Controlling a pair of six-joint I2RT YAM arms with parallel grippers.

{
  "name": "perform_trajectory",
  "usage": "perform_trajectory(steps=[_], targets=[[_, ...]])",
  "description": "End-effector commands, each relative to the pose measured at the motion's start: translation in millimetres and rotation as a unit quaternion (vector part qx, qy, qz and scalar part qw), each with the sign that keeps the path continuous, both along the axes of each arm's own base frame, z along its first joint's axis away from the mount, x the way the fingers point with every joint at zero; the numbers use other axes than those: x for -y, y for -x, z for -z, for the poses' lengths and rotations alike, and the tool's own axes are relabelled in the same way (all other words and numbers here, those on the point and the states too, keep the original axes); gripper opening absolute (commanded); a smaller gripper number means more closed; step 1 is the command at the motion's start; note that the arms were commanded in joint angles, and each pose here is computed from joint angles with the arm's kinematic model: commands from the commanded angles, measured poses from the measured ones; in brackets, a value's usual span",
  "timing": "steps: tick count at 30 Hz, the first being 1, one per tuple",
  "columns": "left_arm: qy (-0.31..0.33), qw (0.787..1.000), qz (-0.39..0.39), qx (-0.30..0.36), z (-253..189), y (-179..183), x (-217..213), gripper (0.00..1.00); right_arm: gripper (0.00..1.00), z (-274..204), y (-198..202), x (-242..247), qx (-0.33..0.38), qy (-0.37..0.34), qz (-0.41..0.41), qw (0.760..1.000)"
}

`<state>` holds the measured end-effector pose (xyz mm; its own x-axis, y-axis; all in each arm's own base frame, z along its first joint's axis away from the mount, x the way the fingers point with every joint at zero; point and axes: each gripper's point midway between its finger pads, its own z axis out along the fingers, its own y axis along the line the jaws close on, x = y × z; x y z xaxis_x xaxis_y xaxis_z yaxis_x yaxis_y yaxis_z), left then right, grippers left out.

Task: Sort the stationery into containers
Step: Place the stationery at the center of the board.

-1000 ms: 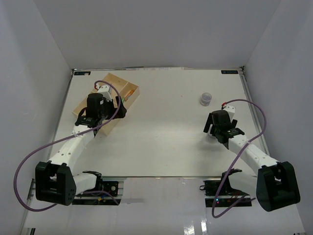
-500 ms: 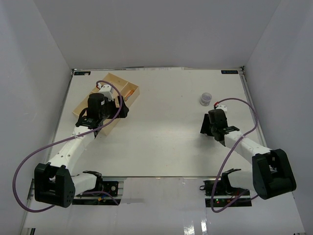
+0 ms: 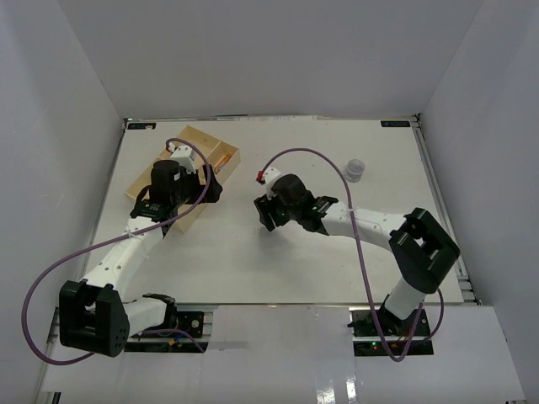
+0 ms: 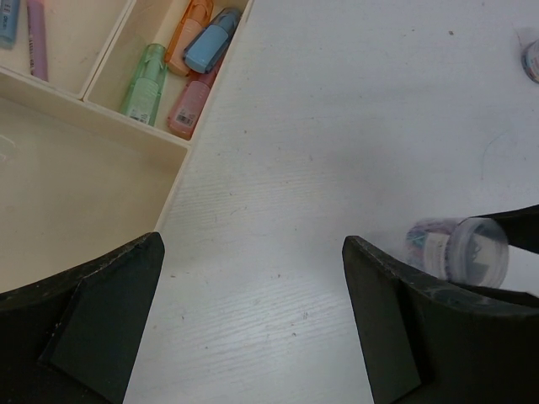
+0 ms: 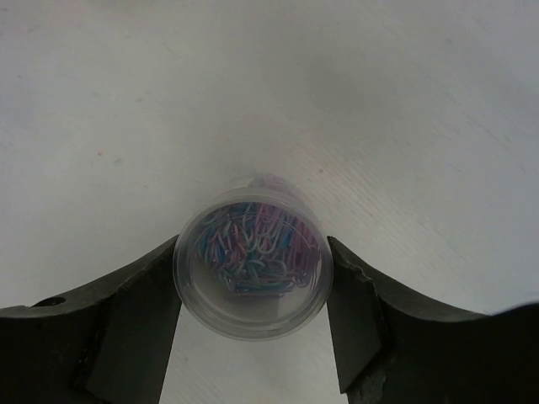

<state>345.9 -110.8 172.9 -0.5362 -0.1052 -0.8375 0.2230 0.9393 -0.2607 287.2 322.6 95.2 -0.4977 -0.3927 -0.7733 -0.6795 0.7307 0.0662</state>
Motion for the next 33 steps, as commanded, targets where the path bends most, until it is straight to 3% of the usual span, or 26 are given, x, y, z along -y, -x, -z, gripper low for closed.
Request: perform_trajectory(steps=[1, 4, 10, 20, 26, 28, 33], targets=[[0.004, 1.000, 0.005, 0.020, -9.8, -0.2, 2.4, 0.98, 0.36, -8.0, 2.4, -45.2, 0.025, 0.000, -0.086, 0.996], [0.011, 1.000, 0.013, 0.019, -11.1, 0.8, 6.4, 0.98, 0.40, 13.5, 10.6, -54.6, -0.002, 0.023, -0.104, 0.994], [0.029, 0.999, 0.025, 0.011, -16.6, 5.0, 13.8, 0.98, 0.59, 32.9, 18.7, -62.3, -0.009, 0.037, -0.143, 0.989], [0.018, 0.998, 0.050, -0.029, -6.4, 18.7, 33.2, 0.98, 0.98, -18.0, 32.6, -39.3, 0.028, 0.024, -0.143, 0.989], [-0.002, 0.996, 0.084, -0.040, -2.7, 29.2, 75.1, 0.98, 0.90, -62.2, 39.9, 30.8, 0.092, 0.019, -0.054, 0.994], [-0.012, 0.995, 0.091, -0.038, -2.7, 30.2, 89.9, 0.98, 0.90, -50.4, 34.2, 70.3, 0.089, 0.037, 0.022, 0.995], [-0.068, 0.991, 0.104, -0.050, 21.6, 36.4, 128.4, 0.98, 0.90, -58.9, 27.5, 149.1, 0.107, -0.010, 0.180, 0.978]])
